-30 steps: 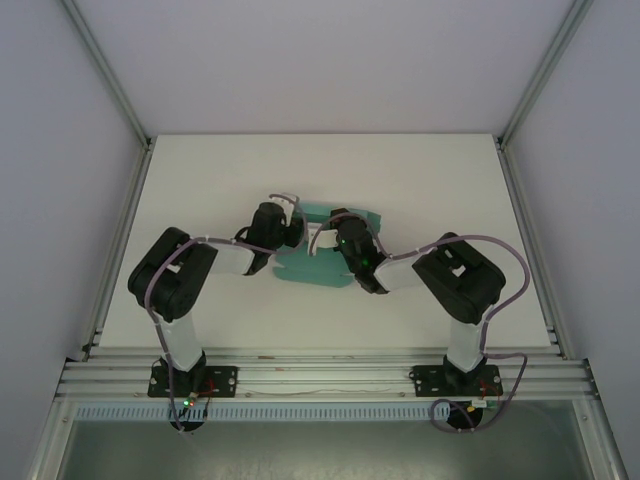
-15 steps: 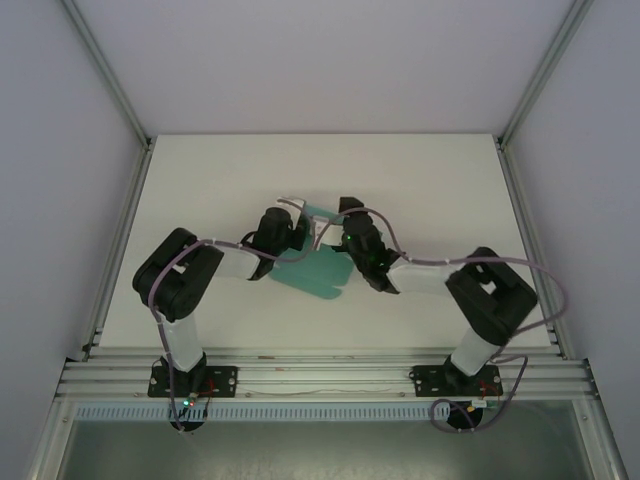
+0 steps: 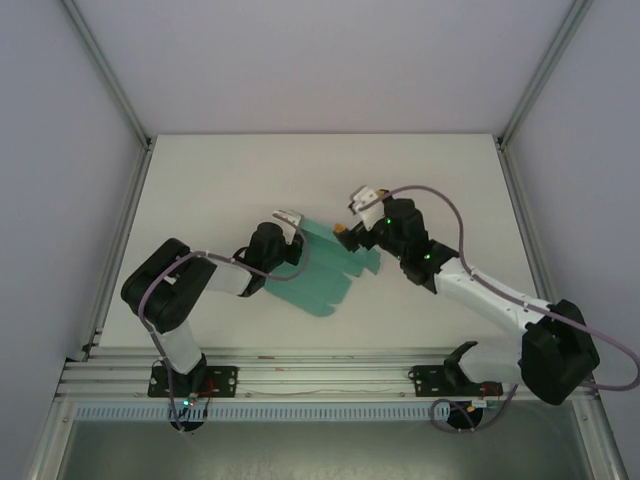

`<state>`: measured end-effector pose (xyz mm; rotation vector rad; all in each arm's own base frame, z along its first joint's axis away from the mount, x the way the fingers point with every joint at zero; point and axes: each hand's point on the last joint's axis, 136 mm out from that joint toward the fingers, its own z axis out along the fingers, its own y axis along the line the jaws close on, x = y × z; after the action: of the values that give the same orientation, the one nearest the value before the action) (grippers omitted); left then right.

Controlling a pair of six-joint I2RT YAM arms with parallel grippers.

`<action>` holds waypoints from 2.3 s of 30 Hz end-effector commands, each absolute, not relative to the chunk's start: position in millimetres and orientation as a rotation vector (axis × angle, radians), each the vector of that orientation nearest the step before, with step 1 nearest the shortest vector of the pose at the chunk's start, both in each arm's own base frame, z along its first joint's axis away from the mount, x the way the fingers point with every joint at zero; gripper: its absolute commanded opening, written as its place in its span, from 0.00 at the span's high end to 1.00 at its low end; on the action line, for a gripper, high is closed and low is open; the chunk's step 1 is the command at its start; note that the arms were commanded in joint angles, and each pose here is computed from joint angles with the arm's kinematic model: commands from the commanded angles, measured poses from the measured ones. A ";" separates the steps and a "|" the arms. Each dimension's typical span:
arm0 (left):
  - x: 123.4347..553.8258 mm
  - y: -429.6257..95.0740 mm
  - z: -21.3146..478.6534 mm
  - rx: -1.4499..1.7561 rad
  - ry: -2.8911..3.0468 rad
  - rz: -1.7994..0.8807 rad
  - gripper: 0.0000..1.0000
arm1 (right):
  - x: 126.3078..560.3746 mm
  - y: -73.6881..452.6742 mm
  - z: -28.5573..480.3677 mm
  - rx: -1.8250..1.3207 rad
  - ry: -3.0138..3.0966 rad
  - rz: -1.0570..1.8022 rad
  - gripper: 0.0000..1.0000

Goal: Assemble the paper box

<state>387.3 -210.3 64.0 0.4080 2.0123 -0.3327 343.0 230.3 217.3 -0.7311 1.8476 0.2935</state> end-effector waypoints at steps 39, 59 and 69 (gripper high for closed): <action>383.1 -228.6 63.1 0.388 1.995 -0.395 0.77 | 328.1 255.9 36.2 -0.748 2.599 0.667 0.20; 407.0 -216.8 75.3 0.293 1.946 -0.274 1.00 | 331.2 252.7 50.6 -0.720 2.613 0.650 0.21; 389.0 -171.5 71.4 0.004 2.121 -0.156 1.00 | 372.6 186.3 197.1 -0.236 2.170 0.308 0.00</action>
<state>390.1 -190.3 68.7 0.1523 2.0738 -0.2082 359.0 224.4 158.1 -0.4419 2.2861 0.4942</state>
